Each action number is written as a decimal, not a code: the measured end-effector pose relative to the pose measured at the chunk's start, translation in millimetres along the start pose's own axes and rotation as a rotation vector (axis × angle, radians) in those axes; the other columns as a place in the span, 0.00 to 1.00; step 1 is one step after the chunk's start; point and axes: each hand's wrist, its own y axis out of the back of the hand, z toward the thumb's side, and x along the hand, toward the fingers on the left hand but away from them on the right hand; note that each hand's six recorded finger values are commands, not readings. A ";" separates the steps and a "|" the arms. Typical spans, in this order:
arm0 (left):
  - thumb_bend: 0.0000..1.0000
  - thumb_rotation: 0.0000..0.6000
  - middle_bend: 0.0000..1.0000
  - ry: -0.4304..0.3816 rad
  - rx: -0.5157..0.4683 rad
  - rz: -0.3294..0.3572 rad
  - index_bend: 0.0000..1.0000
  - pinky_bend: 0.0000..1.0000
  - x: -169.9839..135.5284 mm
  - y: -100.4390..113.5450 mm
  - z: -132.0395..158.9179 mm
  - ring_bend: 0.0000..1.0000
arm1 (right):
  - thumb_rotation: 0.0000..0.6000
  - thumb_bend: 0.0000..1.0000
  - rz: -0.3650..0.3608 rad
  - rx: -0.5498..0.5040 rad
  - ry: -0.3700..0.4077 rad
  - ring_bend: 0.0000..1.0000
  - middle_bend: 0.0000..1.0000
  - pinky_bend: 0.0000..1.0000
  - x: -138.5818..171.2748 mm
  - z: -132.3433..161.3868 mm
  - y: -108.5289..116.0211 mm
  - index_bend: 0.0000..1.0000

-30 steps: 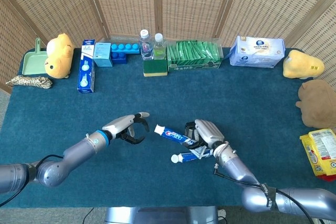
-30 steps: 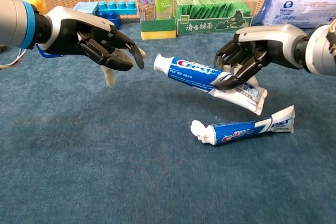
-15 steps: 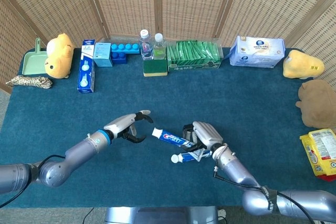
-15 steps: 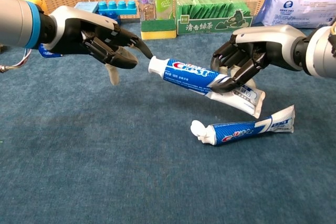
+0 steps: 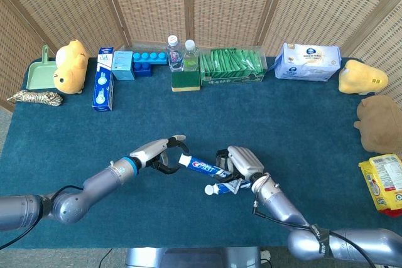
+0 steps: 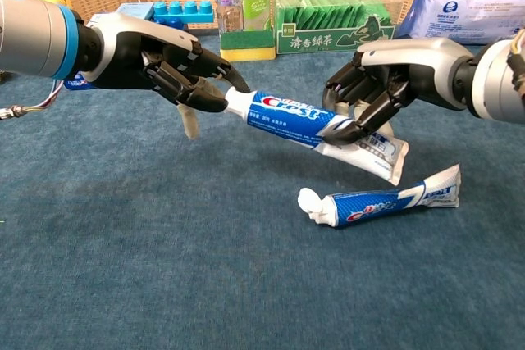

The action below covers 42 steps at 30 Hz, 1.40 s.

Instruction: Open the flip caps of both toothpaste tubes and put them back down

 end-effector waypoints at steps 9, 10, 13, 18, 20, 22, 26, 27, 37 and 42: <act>0.40 0.88 0.04 0.002 0.013 0.001 0.30 0.45 -0.3 -2.2 0.1 0.11 | 1.00 0.45 -0.001 0.002 0.006 0.68 0.71 0.69 1.2 1.8 -1.4 0.90; 0.40 0.89 0.05 0.003 0.014 0.000 0.31 0.45 -0.3 -2.6 -0.3 0.11 | 1.00 0.45 -0.001 0.002 0.008 0.68 0.71 0.69 1.2 2.2 -1.5 0.90; 0.41 0.89 0.05 0.006 0.017 0.004 0.32 0.46 -0.7 -2.8 -1.2 0.11 | 1.00 0.46 -0.007 0.005 0.012 0.68 0.71 0.69 1.4 3.6 -1.5 0.90; 0.41 0.89 0.06 0.009 0.016 0.017 0.34 0.46 -0.8 -1.7 -2.5 0.11 | 1.00 0.45 -0.002 0.001 0.014 0.68 0.71 0.70 2.4 5.2 -4.0 0.90; 0.41 0.89 0.07 0.010 0.019 0.018 0.35 0.46 -0.3 -2.0 -2.9 0.12 | 1.00 0.45 0.000 -0.002 0.016 0.68 0.71 0.69 2.8 5.7 -4.9 0.90; 0.42 0.90 0.07 0.010 0.019 0.020 0.36 0.46 0.0 -2.3 -3.0 0.12 | 1.00 0.45 0.002 -0.002 0.017 0.68 0.71 0.69 3.1 5.9 -5.4 0.90; 0.42 0.89 0.09 0.009 0.020 0.024 0.38 0.46 0.2 -2.4 -3.3 0.13 | 1.00 0.45 0.001 0.002 0.020 0.68 0.71 0.70 3.5 6.5 -5.4 0.90; 0.43 0.89 0.09 0.010 0.020 0.026 0.39 0.46 0.1 -2.2 -3.5 0.13 | 1.00 0.45 -0.002 0.004 0.021 0.68 0.71 0.69 3.4 6.6 -5.0 0.90; 0.43 0.87 0.11 0.021 0.018 0.039 0.46 0.47 -2.0 0.0 -6.2 0.13 | 1.00 0.46 -0.035 0.025 0.007 0.69 0.71 0.69 2.4 2.5 -0.2 0.90; 0.44 0.88 0.11 0.027 0.015 0.043 0.47 0.47 -2.5 1.2 -8.1 0.13 | 1.00 0.45 -0.055 0.044 -0.005 0.69 0.71 0.69 1.4 -0.4 2.7 0.90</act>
